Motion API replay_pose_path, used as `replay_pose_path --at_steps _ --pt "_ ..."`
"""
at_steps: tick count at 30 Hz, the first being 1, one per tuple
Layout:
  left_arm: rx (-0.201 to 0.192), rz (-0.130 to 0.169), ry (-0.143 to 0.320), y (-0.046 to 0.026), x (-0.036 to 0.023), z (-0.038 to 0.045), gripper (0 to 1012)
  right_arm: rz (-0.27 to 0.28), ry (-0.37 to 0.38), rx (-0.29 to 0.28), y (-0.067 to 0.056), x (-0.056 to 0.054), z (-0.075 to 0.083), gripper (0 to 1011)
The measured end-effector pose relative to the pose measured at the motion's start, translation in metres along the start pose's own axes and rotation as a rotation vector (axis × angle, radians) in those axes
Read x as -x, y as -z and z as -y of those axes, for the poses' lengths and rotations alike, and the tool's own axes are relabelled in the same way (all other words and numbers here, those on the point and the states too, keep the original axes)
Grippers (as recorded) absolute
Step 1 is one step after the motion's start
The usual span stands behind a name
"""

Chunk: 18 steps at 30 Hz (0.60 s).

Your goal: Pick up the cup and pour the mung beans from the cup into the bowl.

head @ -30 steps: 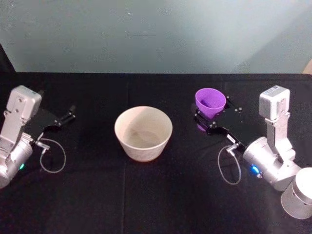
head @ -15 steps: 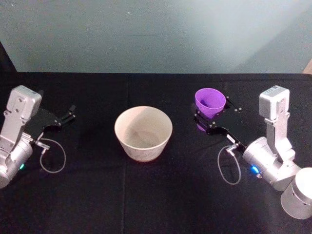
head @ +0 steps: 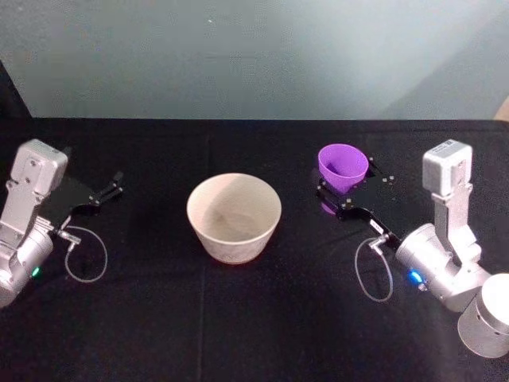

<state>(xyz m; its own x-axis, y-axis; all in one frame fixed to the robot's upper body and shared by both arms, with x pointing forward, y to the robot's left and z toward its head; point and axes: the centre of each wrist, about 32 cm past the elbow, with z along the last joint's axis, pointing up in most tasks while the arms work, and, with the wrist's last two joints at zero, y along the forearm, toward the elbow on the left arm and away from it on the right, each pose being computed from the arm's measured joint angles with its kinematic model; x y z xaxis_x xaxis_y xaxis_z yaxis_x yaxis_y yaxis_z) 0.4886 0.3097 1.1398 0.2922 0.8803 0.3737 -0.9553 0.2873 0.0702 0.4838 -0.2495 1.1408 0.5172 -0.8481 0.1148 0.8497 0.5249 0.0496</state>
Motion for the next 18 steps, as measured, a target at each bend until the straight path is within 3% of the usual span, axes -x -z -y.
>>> replay_pose_path --at_steps 18 --pt "0.000 0.000 0.000 0.0000 0.0000 0.0000 1000 0.000 0.000 0.000 0.0000 0.0000 0.0000 734"
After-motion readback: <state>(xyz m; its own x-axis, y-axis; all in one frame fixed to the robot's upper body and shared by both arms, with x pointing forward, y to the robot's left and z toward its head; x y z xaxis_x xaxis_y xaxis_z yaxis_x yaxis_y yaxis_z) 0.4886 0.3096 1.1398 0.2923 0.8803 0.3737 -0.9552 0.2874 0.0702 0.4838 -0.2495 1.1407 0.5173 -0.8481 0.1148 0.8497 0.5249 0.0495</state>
